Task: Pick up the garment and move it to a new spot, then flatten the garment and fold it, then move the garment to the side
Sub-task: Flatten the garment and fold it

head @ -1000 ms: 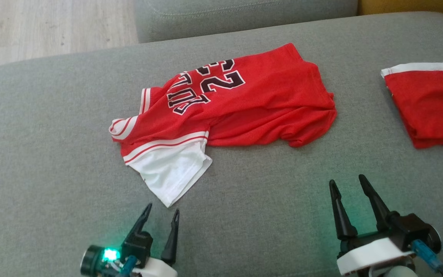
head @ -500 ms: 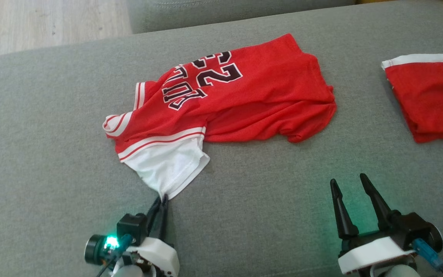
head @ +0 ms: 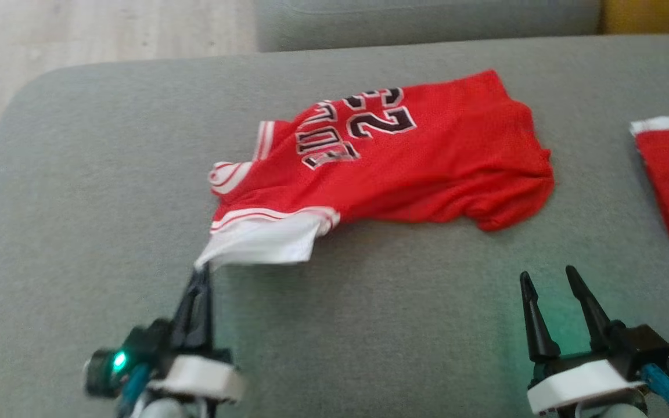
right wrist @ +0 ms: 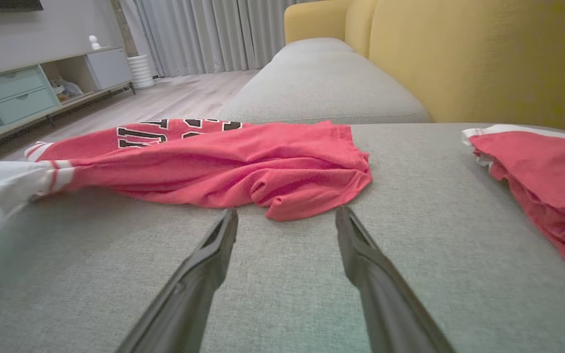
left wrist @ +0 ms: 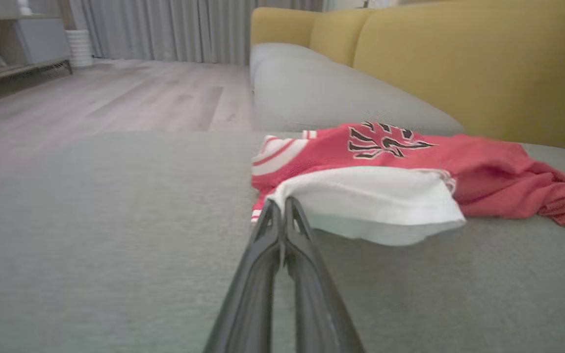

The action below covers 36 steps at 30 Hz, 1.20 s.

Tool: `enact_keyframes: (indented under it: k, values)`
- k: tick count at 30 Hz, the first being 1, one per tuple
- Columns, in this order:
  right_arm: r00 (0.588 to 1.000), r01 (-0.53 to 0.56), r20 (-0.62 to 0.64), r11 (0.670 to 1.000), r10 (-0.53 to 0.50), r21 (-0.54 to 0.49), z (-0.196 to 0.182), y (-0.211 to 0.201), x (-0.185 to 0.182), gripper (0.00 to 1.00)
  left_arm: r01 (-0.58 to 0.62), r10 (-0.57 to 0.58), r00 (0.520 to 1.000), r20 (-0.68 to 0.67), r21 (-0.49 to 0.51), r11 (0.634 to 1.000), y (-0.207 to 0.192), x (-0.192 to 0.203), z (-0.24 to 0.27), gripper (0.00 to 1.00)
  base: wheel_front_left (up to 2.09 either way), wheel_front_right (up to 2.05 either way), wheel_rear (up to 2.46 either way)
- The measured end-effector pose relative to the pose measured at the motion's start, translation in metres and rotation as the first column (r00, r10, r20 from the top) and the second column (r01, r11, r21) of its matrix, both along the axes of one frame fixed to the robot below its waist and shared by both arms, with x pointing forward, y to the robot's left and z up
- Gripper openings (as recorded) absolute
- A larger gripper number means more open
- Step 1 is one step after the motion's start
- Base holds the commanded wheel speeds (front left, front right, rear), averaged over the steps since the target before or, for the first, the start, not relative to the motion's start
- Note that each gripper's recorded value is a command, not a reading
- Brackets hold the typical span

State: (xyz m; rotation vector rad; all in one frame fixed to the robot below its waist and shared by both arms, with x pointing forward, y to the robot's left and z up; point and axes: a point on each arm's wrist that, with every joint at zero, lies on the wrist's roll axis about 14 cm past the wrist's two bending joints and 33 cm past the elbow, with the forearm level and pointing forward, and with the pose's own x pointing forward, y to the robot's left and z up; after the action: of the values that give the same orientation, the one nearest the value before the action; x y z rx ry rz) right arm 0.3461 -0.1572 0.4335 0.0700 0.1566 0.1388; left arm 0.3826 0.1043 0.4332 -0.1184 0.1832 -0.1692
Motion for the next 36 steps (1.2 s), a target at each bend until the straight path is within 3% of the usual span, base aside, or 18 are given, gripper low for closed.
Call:
enact_keyframes:
  k: [6,11,17,24,32,33,34,36]
  values:
    - [0.998,-0.07,-0.005,0.998,0.07,0.004,-0.002,0.021,0.003,1.0,-0.213,0.211,0.976,0.057,0.039,0.976,0.075,-0.036,0.017,0.0,0.0,0.0,0.0]
    - [0.991,-0.133,-0.003,0.991,0.134,0.013,-0.002,0.04,0.008,1.0,-0.331,0.324,0.941,0.102,0.06,0.942,0.115,-0.058,0.032,0.0,0.0,0.0,0.0]
    - [0.981,-0.191,-0.017,0.982,0.191,0.001,-0.007,0.051,0.016,1.0,-0.382,0.373,0.921,0.11,0.065,0.922,0.131,-0.066,0.035,0.0,0.0,0.0,0.0]
    - [0.966,-0.258,-0.022,0.966,0.257,-0.009,-0.009,0.065,0.06,1.0,-0.4,0.391,0.914,0.108,0.075,0.914,0.138,-0.063,0.035,0.0,0.0,0.0,0.0]
    - [0.931,-0.345,-0.137,0.938,0.338,-0.029,-0.039,0.078,0.075,0.97,-0.393,0.384,0.916,0.116,0.075,0.916,0.136,-0.055,0.038,0.0,0.0,0.0,0.0]
    - [0.91,-0.39,-0.163,0.92,0.381,-0.024,-0.044,0.09,0.074,0.1,-0.398,0.388,0.915,0.115,0.08,0.914,0.138,-0.056,0.038,0.0,0.0,0.0,0.0]
    - [0.902,-0.407,-0.165,0.913,0.399,-0.018,-0.044,0.096,0.074,0.0,-0.399,0.39,0.914,0.116,0.08,0.913,0.138,-0.056,0.038,0.0,0.0,0.0,0.0]
    - [0.895,-0.429,-0.151,0.903,0.42,-0.025,-0.037,0.1,0.079,0.0,-0.398,0.387,0.913,0.127,0.083,0.914,0.138,-0.055,0.041,0.0,0.0,0.0,0.0]
